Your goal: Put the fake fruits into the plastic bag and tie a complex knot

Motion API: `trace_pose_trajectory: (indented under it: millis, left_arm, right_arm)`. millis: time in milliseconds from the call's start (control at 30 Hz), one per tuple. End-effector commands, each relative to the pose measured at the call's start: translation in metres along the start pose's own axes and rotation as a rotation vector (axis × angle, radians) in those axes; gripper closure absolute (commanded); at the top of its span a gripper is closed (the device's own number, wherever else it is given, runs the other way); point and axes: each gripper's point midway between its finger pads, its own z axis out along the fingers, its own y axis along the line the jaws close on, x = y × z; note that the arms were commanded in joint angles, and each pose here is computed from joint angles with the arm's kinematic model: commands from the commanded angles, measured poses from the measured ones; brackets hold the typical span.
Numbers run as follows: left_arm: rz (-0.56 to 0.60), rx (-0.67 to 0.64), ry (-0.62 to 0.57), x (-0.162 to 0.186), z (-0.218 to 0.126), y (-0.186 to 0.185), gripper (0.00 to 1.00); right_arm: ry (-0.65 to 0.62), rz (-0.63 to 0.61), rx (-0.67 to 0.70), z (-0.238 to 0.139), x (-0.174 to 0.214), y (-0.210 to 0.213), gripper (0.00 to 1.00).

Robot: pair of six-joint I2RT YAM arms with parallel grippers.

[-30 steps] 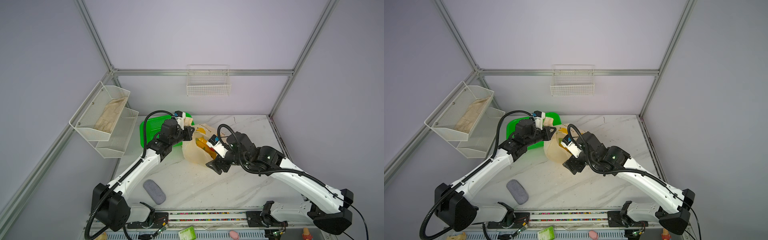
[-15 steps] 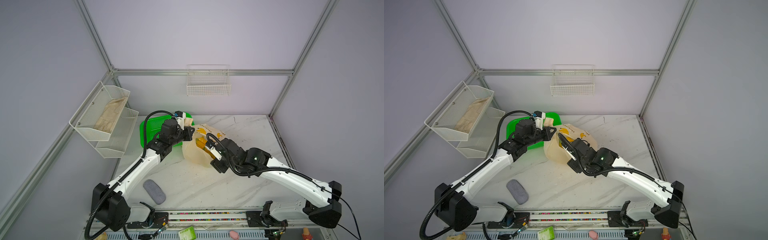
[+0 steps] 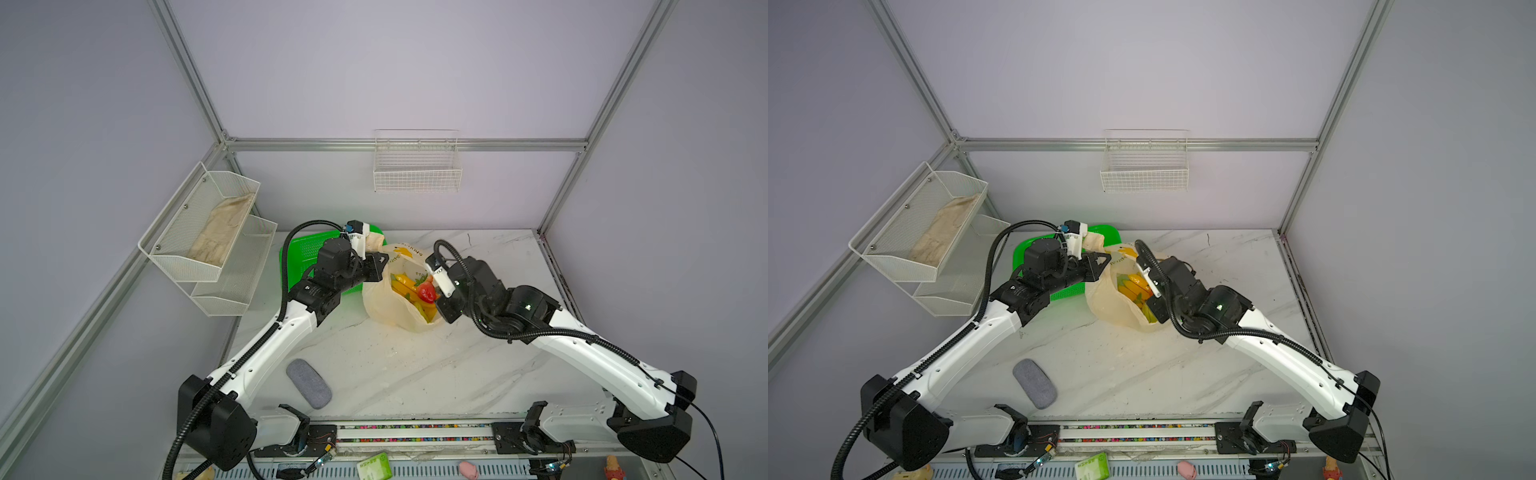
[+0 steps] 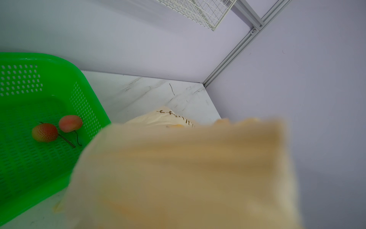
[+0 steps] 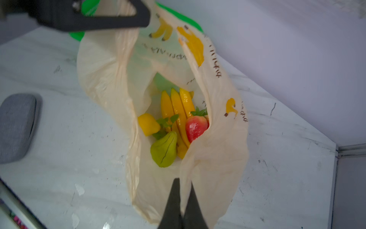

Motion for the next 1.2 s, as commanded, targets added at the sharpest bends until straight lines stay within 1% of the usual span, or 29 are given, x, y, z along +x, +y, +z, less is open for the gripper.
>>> trace_pose_trajectory:
  millis: [0, 100, 167, 267, 333, 400, 500, 600, 700, 767, 867, 900, 967, 1000, 1033, 1167]
  left_arm:
    - [0.028, 0.135, -0.132, -0.046, -0.031, -0.040, 1.00]
    - [0.035, 0.195, -0.157, -0.054, -0.043, -0.050, 1.00]
    - [0.038, 0.223, -0.169, -0.062, -0.048, -0.053, 1.00]
    - [0.032, 0.245, -0.188, -0.074, -0.051, -0.051, 1.00]
    - [0.017, 0.263, -0.191, -0.078, -0.051, -0.049, 1.00]
    - [0.015, 0.277, -0.183, -0.074, -0.049, -0.049, 1.00]
    - [0.010, 0.298, -0.161, -0.062, -0.044, -0.046, 1.00]
    - [0.010, 0.310, -0.144, -0.051, -0.040, -0.042, 1.00]
    - [-0.006, 0.326, -0.113, -0.041, -0.034, -0.039, 1.00]
    - [-0.019, 0.342, -0.100, -0.039, -0.032, -0.040, 1.00]
    - [-0.037, 0.363, -0.094, -0.041, -0.034, -0.046, 1.00]
    - [-0.038, 0.364, -0.097, -0.041, -0.035, -0.047, 1.00]
    - [-0.047, 0.355, -0.104, -0.041, -0.037, -0.047, 1.00]
    - [-0.054, 0.348, -0.108, -0.040, -0.038, -0.046, 1.00]
    - [-0.065, 0.342, -0.107, -0.038, -0.038, -0.045, 1.00]
    - [-0.100, 0.332, -0.102, -0.029, -0.039, -0.045, 1.00]
  right_arm:
    - [-0.220, 0.138, -0.004, -0.030, -0.058, -0.034, 1.00]
    - [-0.313, 0.200, 0.044, -0.049, -0.087, -0.063, 1.00]
    - [-0.352, 0.227, 0.065, -0.057, -0.101, -0.079, 1.00]
    - [-0.363, 0.257, 0.130, -0.057, -0.113, -0.101, 1.00]
    - [-0.360, 0.271, 0.166, -0.050, -0.117, -0.117, 1.00]
    - [-0.348, 0.279, 0.190, -0.039, -0.117, -0.130, 1.00]
    - [-0.284, 0.290, 0.195, 0.002, -0.105, -0.142, 1.00]
    - [-0.241, 0.299, 0.181, 0.033, -0.093, -0.147, 1.00]
    - [-0.189, 0.289, 0.204, 0.059, -0.074, -0.152, 1.00]
    - [-0.167, 0.287, 0.204, 0.071, -0.066, -0.152, 1.00]
    - [-0.167, 0.269, 0.184, 0.077, -0.068, -0.149, 1.00]
    - [-0.179, 0.263, 0.172, 0.075, -0.072, -0.148, 0.96]
    - [-0.214, 0.244, 0.146, 0.067, -0.084, -0.144, 0.81]
    - [-0.241, 0.225, 0.108, 0.062, -0.092, -0.139, 0.73]
    - [-0.267, 0.214, 0.065, 0.057, -0.100, -0.132, 0.68]
    - [-0.354, 0.171, -0.088, 0.041, -0.126, -0.104, 0.56]
